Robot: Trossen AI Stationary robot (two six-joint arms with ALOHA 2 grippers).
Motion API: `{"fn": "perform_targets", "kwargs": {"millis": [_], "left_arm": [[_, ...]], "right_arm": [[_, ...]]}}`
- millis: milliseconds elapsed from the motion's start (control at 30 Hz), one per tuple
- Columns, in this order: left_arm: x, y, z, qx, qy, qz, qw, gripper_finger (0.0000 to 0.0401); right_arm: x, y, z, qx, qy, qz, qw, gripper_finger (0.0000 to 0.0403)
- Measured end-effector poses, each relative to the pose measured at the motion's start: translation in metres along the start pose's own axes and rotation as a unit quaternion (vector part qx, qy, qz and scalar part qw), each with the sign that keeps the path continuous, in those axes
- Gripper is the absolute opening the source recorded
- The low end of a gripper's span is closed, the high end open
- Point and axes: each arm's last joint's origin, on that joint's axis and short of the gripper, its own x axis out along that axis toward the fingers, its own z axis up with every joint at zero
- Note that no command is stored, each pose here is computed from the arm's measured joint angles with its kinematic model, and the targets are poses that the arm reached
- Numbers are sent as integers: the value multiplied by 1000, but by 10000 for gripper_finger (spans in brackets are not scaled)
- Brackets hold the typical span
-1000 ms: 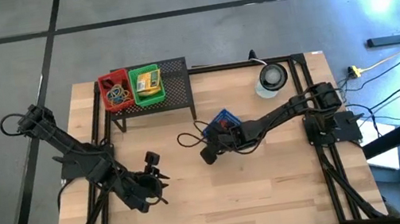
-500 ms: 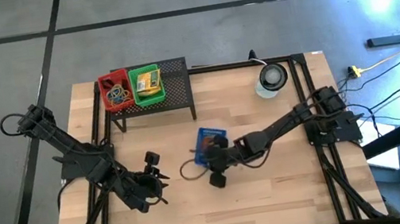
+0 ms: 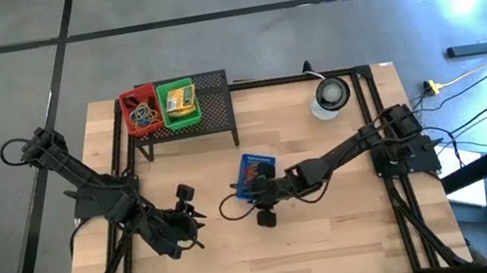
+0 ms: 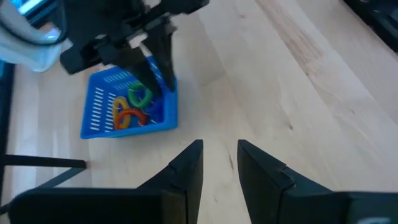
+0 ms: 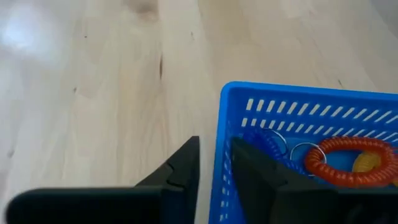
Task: Pick & Place Office Desk Supplies
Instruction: Put the blue basket on the shelf
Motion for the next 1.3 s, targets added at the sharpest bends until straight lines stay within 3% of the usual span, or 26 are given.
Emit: {"fn": "perform_targets", "kwargs": {"millis": [333, 633, 867, 1300], "left_arm": [[17, 16, 10, -69, -24, 30, 997, 122], [71, 31, 15, -71, -3, 48, 996, 166], [121, 35, 11, -78, 10, 11, 997, 171], [178, 51, -11, -75, 58, 37, 995, 167]], "right_arm": [[-67, -7, 21, 2, 21, 3, 1000, 181], [-125, -5, 30, -1, 10, 28, 1000, 183], [-134, 4, 28, -38, -8, 14, 999, 175], [-136, 9, 24, -49, -19, -21, 998, 174]]}}
